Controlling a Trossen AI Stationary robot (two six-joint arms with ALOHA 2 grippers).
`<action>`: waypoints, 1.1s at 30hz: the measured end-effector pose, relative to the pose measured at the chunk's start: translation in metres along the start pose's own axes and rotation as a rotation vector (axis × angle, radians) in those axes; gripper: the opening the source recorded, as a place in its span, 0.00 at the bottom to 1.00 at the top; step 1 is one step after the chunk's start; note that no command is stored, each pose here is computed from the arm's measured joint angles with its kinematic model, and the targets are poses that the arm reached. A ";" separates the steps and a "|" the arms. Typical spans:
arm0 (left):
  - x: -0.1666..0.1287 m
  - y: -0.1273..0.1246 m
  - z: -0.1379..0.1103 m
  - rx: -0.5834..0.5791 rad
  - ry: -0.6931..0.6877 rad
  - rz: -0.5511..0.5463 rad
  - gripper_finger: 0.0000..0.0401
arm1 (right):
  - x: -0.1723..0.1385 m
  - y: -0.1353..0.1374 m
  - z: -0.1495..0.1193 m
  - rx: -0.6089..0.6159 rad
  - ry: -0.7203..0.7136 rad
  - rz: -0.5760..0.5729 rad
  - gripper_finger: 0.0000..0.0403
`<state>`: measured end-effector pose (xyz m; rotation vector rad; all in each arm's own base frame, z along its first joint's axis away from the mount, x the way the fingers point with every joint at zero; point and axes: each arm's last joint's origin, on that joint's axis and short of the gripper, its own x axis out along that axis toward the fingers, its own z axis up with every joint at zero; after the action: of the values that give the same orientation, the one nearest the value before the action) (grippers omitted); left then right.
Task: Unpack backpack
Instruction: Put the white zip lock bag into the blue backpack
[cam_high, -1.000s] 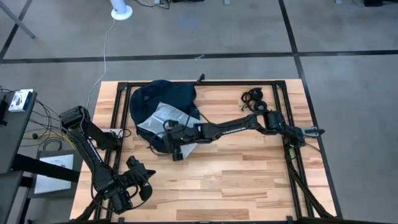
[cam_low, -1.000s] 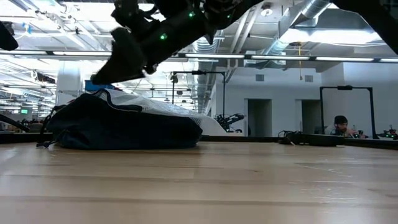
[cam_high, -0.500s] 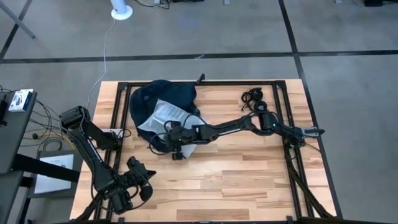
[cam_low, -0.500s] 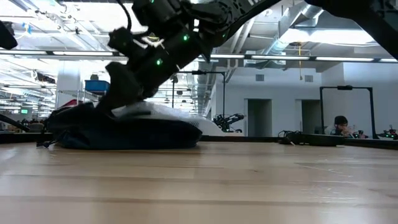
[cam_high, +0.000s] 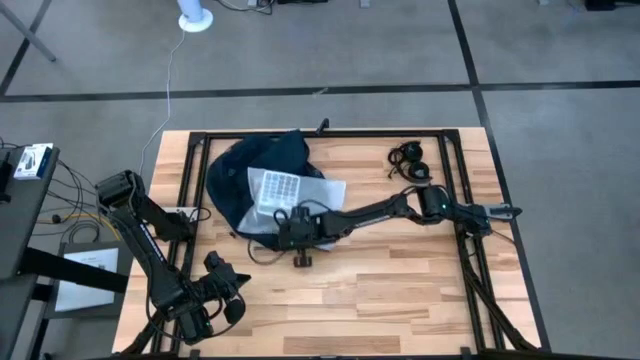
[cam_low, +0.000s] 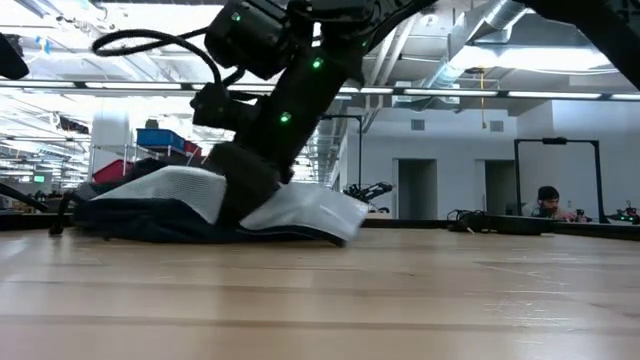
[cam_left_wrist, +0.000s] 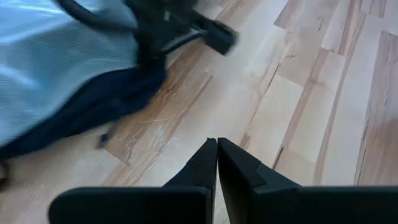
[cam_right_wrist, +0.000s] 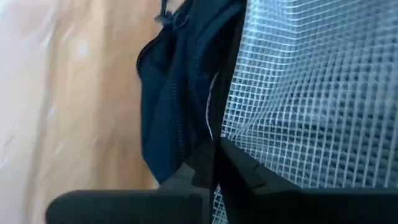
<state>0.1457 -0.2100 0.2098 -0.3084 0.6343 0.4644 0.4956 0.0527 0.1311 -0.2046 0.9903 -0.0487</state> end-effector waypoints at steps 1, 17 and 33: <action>0.000 0.000 0.000 0.006 0.000 0.000 0.00 | -0.002 0.008 -0.002 -0.014 0.020 0.007 0.01; 0.003 0.001 0.003 0.030 -0.002 0.014 0.00 | -0.133 0.109 -0.022 0.012 0.233 0.149 0.00; 0.025 -0.001 0.020 0.103 0.033 0.052 0.00 | -0.244 0.087 -0.017 0.151 0.083 0.146 0.46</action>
<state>0.1735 -0.1949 0.2095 -0.2029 0.6974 0.4755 0.3434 0.1679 0.3067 0.0083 1.0774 0.0016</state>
